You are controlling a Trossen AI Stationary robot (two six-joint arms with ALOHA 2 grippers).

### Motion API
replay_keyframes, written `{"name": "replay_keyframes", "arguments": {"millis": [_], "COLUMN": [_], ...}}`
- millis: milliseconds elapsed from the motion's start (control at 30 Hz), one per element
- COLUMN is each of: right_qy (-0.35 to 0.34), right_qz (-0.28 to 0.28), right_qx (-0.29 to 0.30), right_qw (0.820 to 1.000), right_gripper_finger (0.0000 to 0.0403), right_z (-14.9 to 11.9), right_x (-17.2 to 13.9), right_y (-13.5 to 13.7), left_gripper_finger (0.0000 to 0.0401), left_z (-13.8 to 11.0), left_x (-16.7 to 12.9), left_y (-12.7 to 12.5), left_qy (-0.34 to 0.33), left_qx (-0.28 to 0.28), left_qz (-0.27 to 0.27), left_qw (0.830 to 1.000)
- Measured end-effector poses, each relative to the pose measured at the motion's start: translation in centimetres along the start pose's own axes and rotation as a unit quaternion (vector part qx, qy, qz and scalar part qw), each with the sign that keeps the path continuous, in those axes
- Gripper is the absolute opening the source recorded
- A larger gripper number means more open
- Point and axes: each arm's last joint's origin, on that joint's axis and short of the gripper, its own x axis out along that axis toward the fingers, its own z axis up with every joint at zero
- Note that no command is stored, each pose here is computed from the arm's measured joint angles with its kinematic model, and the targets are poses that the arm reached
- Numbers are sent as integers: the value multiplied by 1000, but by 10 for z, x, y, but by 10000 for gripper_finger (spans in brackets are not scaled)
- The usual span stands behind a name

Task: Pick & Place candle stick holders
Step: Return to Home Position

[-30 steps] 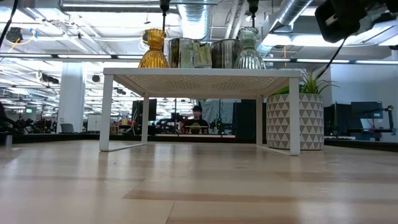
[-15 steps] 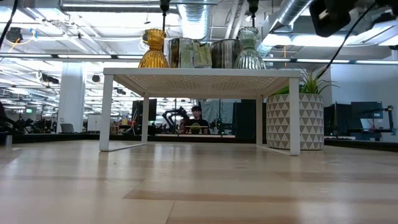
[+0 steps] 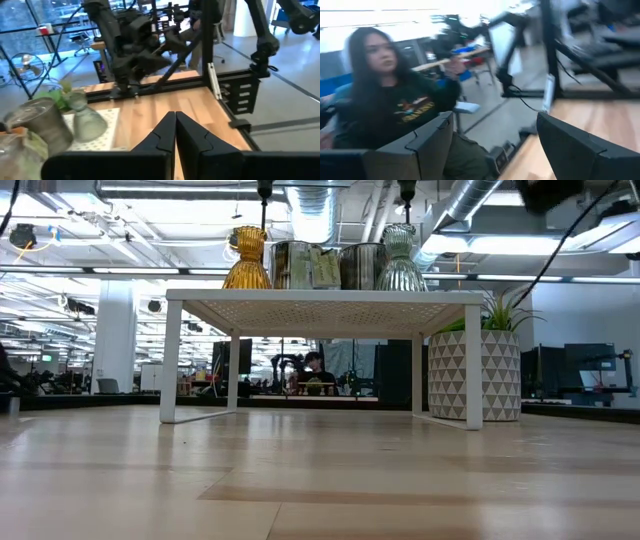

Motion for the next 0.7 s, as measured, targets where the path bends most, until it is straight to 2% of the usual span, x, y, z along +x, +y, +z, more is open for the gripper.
{"name": "replay_keyframes", "arguments": {"millis": [133, 200, 500, 700], "right_qy": [-15, -9, -2, -17], "right_qz": [69, 86, 65, 38], "right_qx": [-54, -64, -87, -92], "right_qw": [996, 994, 994, 995], "right_gripper_finger": [276, 276, 276, 276], "right_z": [14, 19, 40, 47], "right_x": [-10, -17, -64, -108], "right_y": [6, 8, 14, 19], "left_gripper_finger": [12, 11, 12, 11], "left_z": [4, 6, -3, 11], "left_x": [4, 9, 31, 12], "left_y": [24, 36, 88, 110], "left_qy": [-9, -18, -4, -41], "left_qx": [-1, -1, 4, 37], "left_qz": [-40, -61, -29, 2], "left_qw": [999, 998, 1000, 998]}}
